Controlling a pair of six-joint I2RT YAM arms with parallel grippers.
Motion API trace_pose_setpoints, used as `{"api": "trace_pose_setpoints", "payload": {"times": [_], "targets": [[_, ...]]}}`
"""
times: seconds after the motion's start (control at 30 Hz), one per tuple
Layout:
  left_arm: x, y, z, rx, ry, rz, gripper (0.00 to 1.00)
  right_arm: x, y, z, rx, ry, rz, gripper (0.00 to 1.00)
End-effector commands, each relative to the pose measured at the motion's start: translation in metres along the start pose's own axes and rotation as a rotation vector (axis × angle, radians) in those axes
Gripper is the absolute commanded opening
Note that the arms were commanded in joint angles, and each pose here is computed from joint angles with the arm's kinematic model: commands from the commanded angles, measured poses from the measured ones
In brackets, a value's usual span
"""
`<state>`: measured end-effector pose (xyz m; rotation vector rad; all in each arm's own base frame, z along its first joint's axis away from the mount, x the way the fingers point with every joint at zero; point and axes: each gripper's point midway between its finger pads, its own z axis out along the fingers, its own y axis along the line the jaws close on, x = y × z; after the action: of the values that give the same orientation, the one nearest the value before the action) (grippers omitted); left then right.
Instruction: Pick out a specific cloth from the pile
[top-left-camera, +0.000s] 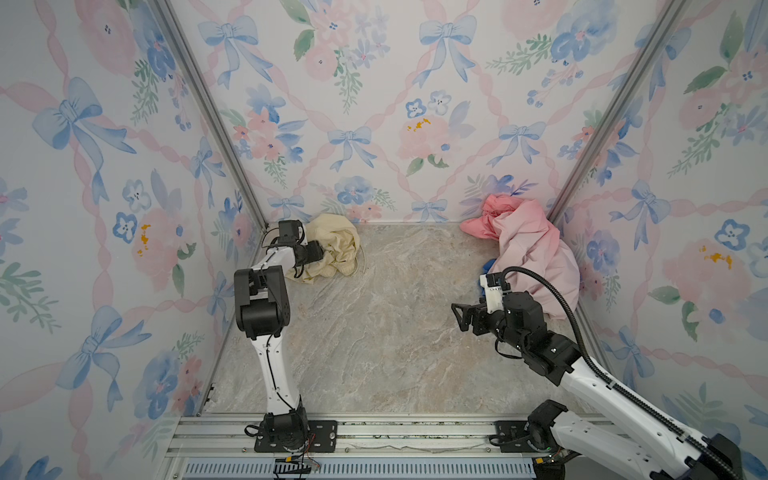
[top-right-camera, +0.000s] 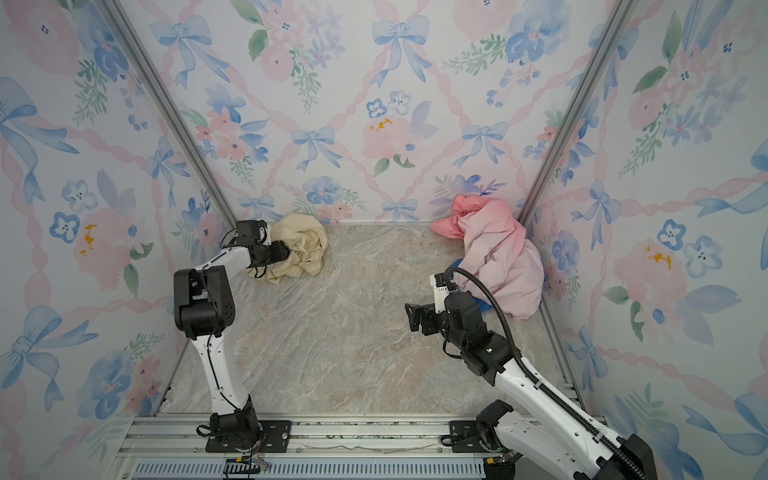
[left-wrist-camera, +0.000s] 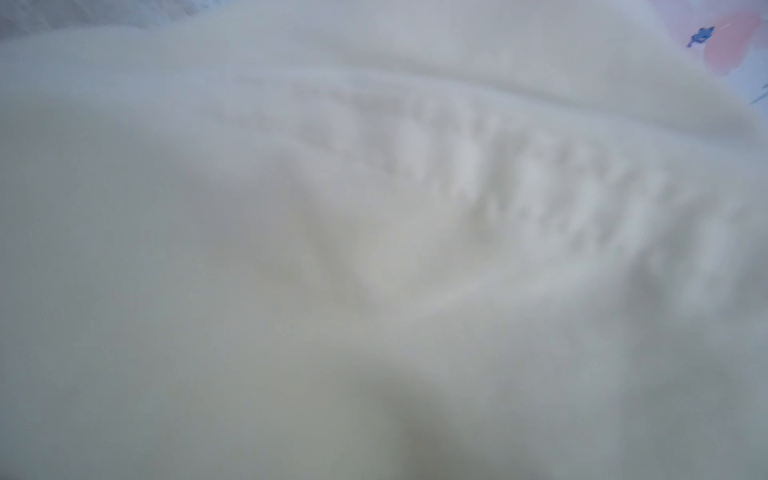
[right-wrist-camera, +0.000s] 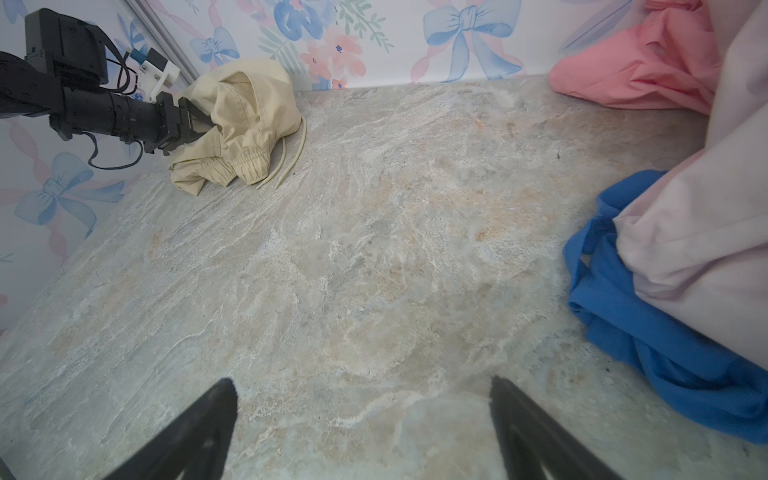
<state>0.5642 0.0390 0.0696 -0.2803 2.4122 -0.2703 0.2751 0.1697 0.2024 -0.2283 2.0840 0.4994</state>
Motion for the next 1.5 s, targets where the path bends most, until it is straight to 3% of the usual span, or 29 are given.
{"api": "trace_pose_setpoints", "payload": {"times": [0.0, 0.13, 0.2, 0.47, 0.57, 0.7, 0.77, 0.87, 0.97, 1.07, 1.17, 1.27, 1.33, 1.47], "targets": [[-0.008, -0.004, -0.021, -0.018, -0.018, 0.022, 0.68, 0.000, -0.005, 0.001, 0.021, -0.017, 0.012, 0.97], [-0.012, -0.004, -0.032, -0.034, -0.024, 0.010, 0.82, -0.003, -0.008, -0.001, 0.026, -0.020, 0.013, 0.97], [-0.013, -0.003, -0.037, -0.045, -0.021, 0.008, 0.96, -0.005, -0.009, -0.004, 0.029, -0.030, 0.012, 0.97], [-0.018, -0.005, -0.075, -0.080, -0.071, 0.004, 0.98, -0.012, -0.047, -0.016, 0.122, -0.060, 0.057, 0.97], [-0.014, -0.001, -0.115, -0.201, -0.168, -0.016, 0.98, -0.016, -0.094, -0.027, 0.273, -0.101, 0.130, 0.97], [0.012, -0.007, -0.174, -0.477, -0.481, 0.063, 0.98, -0.007, -0.171, -0.048, 0.557, -0.233, 0.196, 0.97], [0.034, -0.018, -0.194, -0.540, -0.609, 0.135, 0.98, 0.002, -0.205, -0.059, 0.676, -0.306, 0.243, 0.97], [0.073, 0.009, -0.207, -0.660, -0.660, 0.103, 0.98, 0.007, -0.237, -0.063, 0.762, -0.377, 0.256, 0.97], [0.106, 0.032, -0.214, -0.771, -0.653, 0.077, 0.98, 0.010, -0.245, -0.034, 0.737, -0.290, 0.161, 0.97], [0.139, 0.040, -0.209, -0.689, -0.702, 0.042, 0.98, 0.019, -0.239, 0.001, 0.656, -0.283, 0.050, 0.97], [0.139, 0.026, -0.216, -0.548, -0.788, 0.066, 0.98, 0.002, -0.214, 0.015, 0.511, -0.398, -0.053, 0.97], [0.139, 0.028, -0.220, -0.460, -0.841, 0.008, 0.98, 0.016, -0.211, 0.037, 0.475, -0.366, -0.093, 0.97], [0.134, 0.017, -0.214, -0.414, -0.831, 0.093, 0.98, 0.019, -0.210, 0.039, 0.474, -0.436, -0.112, 0.97], [0.124, -0.005, -0.191, -0.335, -0.789, 0.248, 0.98, 0.020, -0.217, 0.053, 0.519, -0.311, -0.106, 0.97]]}}
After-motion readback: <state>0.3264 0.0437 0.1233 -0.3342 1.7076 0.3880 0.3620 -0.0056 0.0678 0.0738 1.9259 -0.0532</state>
